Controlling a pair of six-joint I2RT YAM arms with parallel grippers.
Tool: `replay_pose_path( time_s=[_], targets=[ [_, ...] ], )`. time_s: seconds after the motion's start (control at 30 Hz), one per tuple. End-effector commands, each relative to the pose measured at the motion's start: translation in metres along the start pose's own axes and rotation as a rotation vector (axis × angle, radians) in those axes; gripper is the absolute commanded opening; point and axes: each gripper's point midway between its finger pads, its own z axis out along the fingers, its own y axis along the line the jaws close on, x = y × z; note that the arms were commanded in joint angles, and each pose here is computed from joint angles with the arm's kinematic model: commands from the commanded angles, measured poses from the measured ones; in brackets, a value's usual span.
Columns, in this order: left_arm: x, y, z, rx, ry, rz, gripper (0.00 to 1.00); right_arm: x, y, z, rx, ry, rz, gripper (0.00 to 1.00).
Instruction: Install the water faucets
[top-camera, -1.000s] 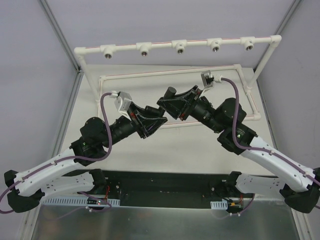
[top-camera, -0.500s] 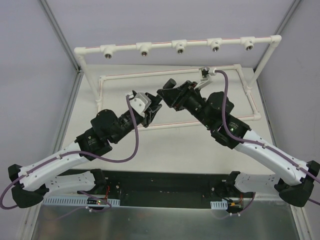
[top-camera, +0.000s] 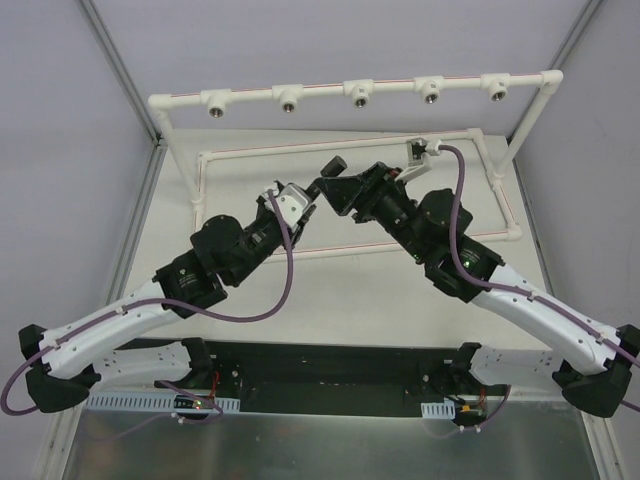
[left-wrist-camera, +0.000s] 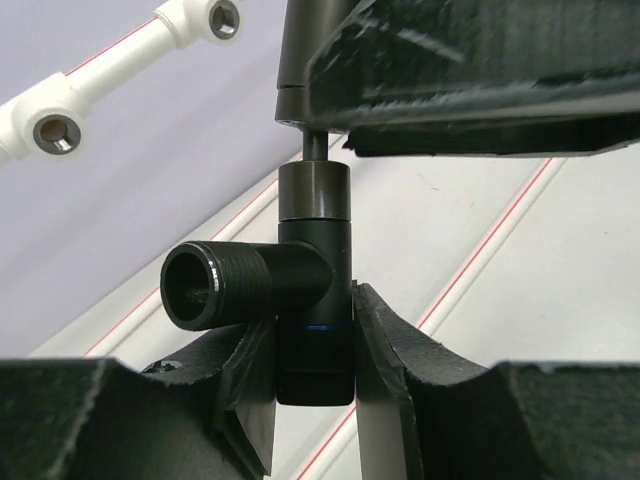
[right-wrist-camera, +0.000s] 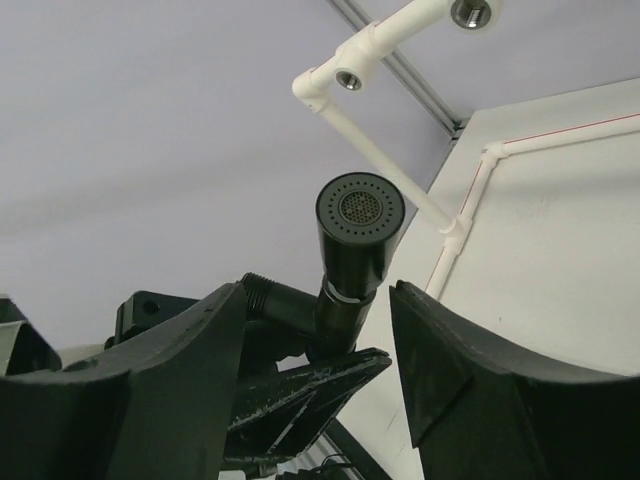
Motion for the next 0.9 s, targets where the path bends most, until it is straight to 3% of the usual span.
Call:
replay_pose_path(
  time_s=[0.0, 0.23, 0.37, 0.53, 0.87],
  targets=[
    [-0.046, 0.004, -0.026, 0.029, -0.162, -0.255, 0.0, -0.032, 0.043, -0.022, -0.19, -0.094, 0.018, 0.69],
    [-0.09, -0.024, -0.06, 0.252, -0.393, -0.748, 0.0, -0.022, 0.054, -0.039, -0.287, -0.042, -0.019, 0.72],
    [-0.101, -0.037, -0.063, 0.346, -0.414, -0.92, 0.0, -0.011, 0.073, -0.055, -0.418, 0.022, -0.063, 0.7],
    [-0.106, -0.045, -0.062, 0.402, -0.407, -1.01, 0.0, -0.005, 0.086, -0.064, -0.495, 0.071, -0.086, 0.68],
    [-0.11, -0.053, -0.059, 0.449, -0.418, -1.084, 0.0, -0.012, 0.078, -0.063, -0.448, 0.031, -0.084, 0.58]
  ],
)
